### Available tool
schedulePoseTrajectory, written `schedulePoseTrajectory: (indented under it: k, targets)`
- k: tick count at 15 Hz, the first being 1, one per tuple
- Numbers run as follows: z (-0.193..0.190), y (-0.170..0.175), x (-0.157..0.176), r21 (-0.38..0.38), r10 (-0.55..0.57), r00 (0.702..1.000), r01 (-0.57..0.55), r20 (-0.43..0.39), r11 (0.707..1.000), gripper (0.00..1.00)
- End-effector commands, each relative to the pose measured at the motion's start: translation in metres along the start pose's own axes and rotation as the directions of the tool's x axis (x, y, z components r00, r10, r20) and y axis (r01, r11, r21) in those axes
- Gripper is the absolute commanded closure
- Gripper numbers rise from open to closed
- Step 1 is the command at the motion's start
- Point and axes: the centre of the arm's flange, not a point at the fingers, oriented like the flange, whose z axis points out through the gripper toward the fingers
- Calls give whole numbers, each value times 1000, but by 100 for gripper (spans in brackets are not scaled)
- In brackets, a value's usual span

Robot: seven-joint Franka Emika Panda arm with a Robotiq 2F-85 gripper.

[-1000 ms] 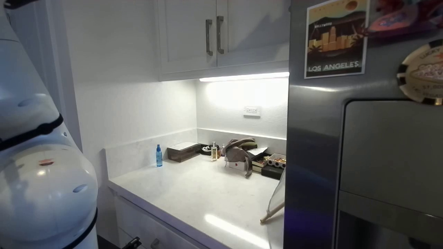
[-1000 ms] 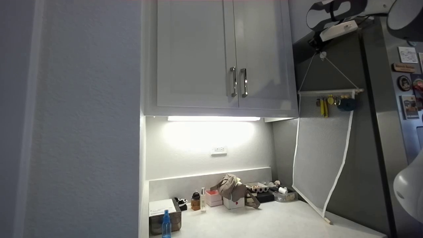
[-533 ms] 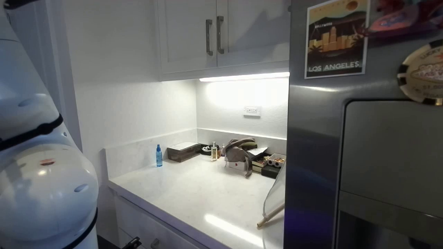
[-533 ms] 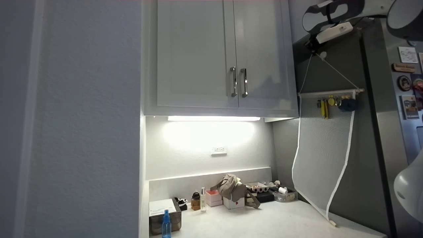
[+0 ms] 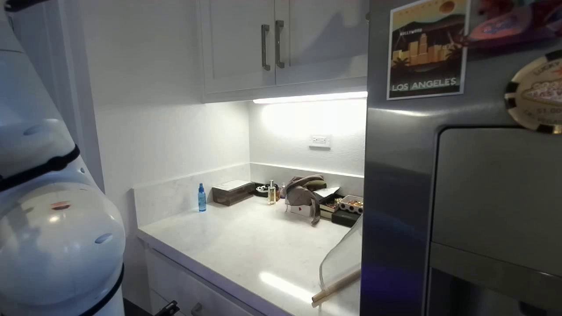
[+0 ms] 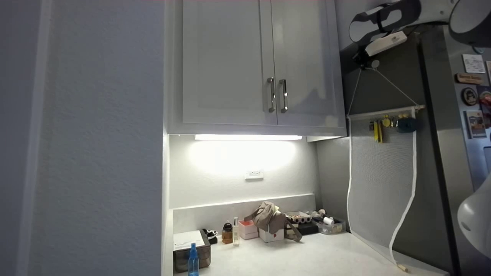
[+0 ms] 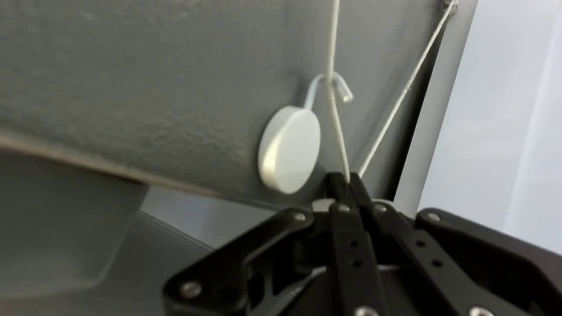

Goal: Place the blue bottle upright on the bottom right corner of the counter, hang the white object on the side of the fridge

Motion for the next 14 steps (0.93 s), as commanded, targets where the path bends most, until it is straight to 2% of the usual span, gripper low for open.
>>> schedulePoseTrajectory:
  k: [1, 14]
  targets:
    - [0, -1, -9, -6, -37, 999, 37, 10, 999, 100]
    - [6, 2, -19, -20, -61, 996, 62, 71, 998, 100]
